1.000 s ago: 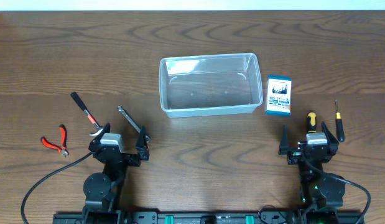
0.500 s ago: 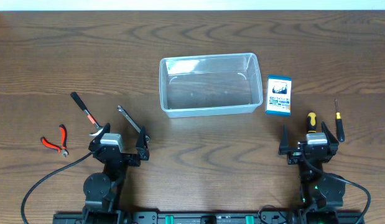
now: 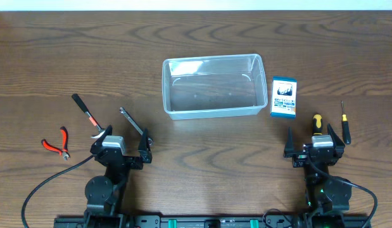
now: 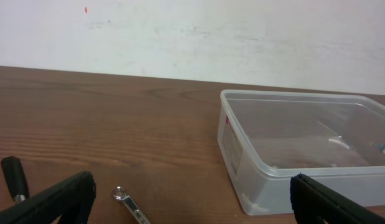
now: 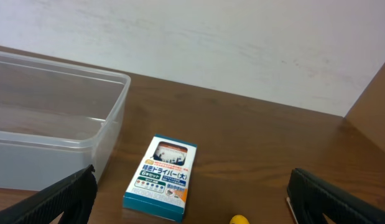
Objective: Pack container
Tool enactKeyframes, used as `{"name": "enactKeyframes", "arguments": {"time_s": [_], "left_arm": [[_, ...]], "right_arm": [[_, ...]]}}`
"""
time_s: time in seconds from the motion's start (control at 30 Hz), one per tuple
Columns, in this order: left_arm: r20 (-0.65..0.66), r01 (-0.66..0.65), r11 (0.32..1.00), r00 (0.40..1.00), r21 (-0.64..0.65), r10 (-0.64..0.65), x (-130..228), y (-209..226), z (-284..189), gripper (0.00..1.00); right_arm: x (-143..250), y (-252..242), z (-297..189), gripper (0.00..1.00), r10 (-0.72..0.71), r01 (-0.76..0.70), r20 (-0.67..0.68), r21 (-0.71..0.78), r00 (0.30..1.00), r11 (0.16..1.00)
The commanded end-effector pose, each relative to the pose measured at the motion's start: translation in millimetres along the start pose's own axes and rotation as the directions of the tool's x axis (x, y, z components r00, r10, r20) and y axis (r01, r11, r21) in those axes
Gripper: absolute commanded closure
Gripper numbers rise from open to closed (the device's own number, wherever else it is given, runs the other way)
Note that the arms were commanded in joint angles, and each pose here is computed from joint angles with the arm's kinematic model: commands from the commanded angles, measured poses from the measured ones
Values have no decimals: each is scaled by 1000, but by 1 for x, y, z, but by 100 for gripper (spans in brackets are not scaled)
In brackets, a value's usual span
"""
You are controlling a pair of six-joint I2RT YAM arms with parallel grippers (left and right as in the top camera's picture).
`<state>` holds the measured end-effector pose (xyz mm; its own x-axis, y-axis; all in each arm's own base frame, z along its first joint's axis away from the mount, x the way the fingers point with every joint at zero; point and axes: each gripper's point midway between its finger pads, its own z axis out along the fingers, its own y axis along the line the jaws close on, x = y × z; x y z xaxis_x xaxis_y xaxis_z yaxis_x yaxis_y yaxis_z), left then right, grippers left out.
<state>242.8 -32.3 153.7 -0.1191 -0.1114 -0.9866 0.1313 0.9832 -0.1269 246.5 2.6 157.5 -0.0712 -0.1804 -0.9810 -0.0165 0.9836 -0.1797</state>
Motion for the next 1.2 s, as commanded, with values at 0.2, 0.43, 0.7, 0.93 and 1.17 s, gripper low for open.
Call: {"name": "enactKeyframes", "arguments": {"time_s": [0.2, 0.43, 0.7, 0.93, 1.17], "left_arm": [[-47, 11, 1000, 999, 1, -11, 16, 0, 1, 2], [-47, 11, 1000, 999, 1, -11, 16, 0, 1, 2], [-47, 11, 1000, 999, 1, -11, 16, 0, 1, 2], [-47, 11, 1000, 999, 1, -11, 16, 0, 1, 2], [0, 47, 998, 999, -36, -47, 0, 6, -1, 2]], "right_arm": [[0, -2, 0, 1, 18, -18, 0, 11, 1000, 1000], [1, -2, 0, 1, 18, -18, -1, 11, 1000, 1000], [0, -2, 0, 1, 18, -18, 0, 11, 1000, 1000], [0, -1, 0, 1, 66, -66, 0, 4, 998, 998], [-7, 20, -1, 1, 320, -319, -11, -122, 947, 940]]}}
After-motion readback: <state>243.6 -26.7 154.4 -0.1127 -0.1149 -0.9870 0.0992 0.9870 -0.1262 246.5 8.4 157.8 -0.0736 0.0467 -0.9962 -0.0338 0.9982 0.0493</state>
